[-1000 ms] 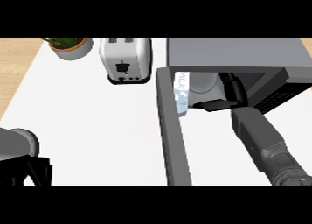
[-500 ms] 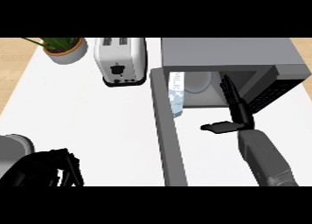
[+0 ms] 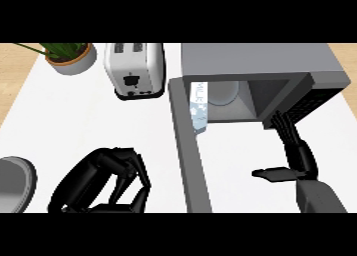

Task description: Pick up the milk, place it into the microwave and close the microwave

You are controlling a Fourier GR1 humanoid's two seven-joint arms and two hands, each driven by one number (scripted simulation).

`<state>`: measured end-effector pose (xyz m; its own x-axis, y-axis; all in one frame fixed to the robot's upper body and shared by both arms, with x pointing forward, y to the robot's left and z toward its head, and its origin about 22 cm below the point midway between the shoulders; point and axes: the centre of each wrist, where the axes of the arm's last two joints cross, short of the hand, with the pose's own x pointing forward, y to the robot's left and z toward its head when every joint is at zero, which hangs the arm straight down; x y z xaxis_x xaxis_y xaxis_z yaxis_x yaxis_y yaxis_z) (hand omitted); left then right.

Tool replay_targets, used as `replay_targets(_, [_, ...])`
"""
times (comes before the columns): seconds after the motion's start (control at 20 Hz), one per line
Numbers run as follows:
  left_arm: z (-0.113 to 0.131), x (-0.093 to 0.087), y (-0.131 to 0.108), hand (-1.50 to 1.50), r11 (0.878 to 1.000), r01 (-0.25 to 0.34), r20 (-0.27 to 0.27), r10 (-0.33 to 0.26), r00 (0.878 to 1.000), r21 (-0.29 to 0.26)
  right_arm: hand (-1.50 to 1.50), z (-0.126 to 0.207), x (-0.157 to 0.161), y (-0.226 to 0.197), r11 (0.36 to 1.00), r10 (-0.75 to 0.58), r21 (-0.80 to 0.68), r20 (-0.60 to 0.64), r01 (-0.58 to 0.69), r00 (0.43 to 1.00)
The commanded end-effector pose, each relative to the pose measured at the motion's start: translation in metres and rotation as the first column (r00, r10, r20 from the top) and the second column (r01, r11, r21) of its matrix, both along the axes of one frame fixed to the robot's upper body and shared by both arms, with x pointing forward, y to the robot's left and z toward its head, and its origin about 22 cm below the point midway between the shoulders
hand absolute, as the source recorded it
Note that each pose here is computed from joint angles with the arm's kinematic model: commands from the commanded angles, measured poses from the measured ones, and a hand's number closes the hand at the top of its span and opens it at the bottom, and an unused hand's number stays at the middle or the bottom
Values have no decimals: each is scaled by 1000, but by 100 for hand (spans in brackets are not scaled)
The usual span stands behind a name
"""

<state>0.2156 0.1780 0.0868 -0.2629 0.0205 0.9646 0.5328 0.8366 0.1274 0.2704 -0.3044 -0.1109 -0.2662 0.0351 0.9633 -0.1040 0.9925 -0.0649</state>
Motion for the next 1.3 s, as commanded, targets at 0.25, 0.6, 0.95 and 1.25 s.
replay_targets(0.25, [-55, 25, -65, 150, 976, 121, -56, -112, 992, 183, -150, 22, -71, -53, 999, -8, -46, 46, 10, 999])
replay_targets(0.6, [-113, 31, -110, 150, 959, 97, -53, -86, 995, 267, -150, 52, -83, -50, 998, 62, -23, 115, -59, 991])
replay_targets(0.95, [-132, 59, -122, 150, 985, -4, 45, -3, 999, 172, -150, 92, -74, -40, 985, 157, 47, 178, -168, 971])
replay_targets(1.25, [-133, 53, -145, 150, 984, -13, 13, 11, 1000, 179, -150, 121, -83, -49, 976, 208, 18, 202, -216, 957])
